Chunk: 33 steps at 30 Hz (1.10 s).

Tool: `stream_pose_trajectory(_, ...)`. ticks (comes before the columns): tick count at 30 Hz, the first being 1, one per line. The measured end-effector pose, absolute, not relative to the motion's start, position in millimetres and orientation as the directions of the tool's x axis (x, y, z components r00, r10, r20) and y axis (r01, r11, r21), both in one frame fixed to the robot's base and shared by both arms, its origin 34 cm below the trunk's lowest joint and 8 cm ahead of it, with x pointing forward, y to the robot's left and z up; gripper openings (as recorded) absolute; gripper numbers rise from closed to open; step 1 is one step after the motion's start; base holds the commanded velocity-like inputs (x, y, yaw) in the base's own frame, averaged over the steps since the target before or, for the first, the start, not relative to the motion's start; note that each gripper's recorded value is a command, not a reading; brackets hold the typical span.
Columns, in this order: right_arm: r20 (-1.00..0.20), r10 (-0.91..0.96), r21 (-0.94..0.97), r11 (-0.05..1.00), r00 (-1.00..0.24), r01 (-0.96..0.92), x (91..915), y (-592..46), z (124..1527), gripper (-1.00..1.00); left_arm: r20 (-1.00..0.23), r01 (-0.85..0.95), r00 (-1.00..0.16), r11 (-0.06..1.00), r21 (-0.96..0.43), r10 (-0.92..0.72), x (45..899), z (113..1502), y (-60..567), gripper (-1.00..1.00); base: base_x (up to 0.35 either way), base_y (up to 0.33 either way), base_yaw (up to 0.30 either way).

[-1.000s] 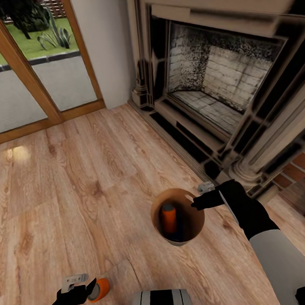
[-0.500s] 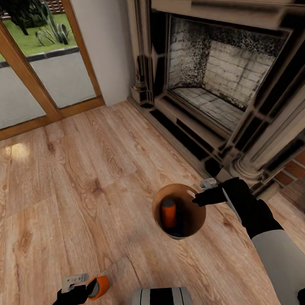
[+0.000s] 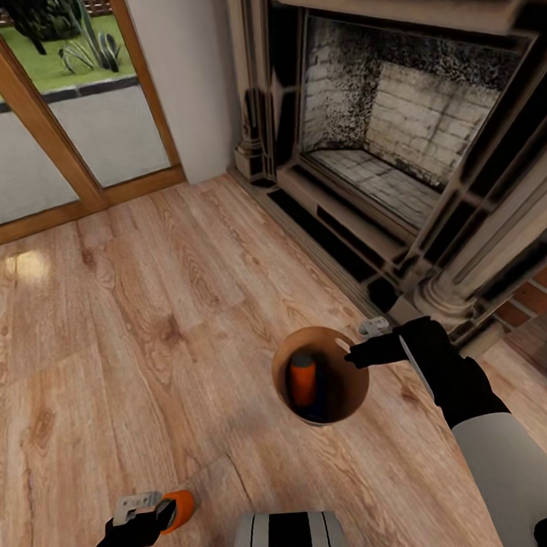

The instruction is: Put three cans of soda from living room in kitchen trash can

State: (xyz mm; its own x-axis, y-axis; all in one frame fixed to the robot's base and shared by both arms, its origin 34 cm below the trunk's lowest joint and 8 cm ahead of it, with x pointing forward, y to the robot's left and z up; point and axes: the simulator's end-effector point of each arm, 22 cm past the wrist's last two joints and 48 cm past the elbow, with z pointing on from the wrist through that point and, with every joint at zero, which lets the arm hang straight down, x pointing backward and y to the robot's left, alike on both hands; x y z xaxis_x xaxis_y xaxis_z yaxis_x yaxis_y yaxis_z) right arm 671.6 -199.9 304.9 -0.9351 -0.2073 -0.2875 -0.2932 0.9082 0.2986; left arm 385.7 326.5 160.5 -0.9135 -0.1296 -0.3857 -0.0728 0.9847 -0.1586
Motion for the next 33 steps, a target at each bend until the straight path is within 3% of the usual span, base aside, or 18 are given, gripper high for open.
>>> stream_pose_trajectory(33,-0.3,-0.18,0.316,0.908,-0.937,-0.276,678,-202,292,-1.0,-0.365,-0.073,-0.923,0.985,-0.156,-0.126,372,145,326,1.0,0.0,0.0,0.0)
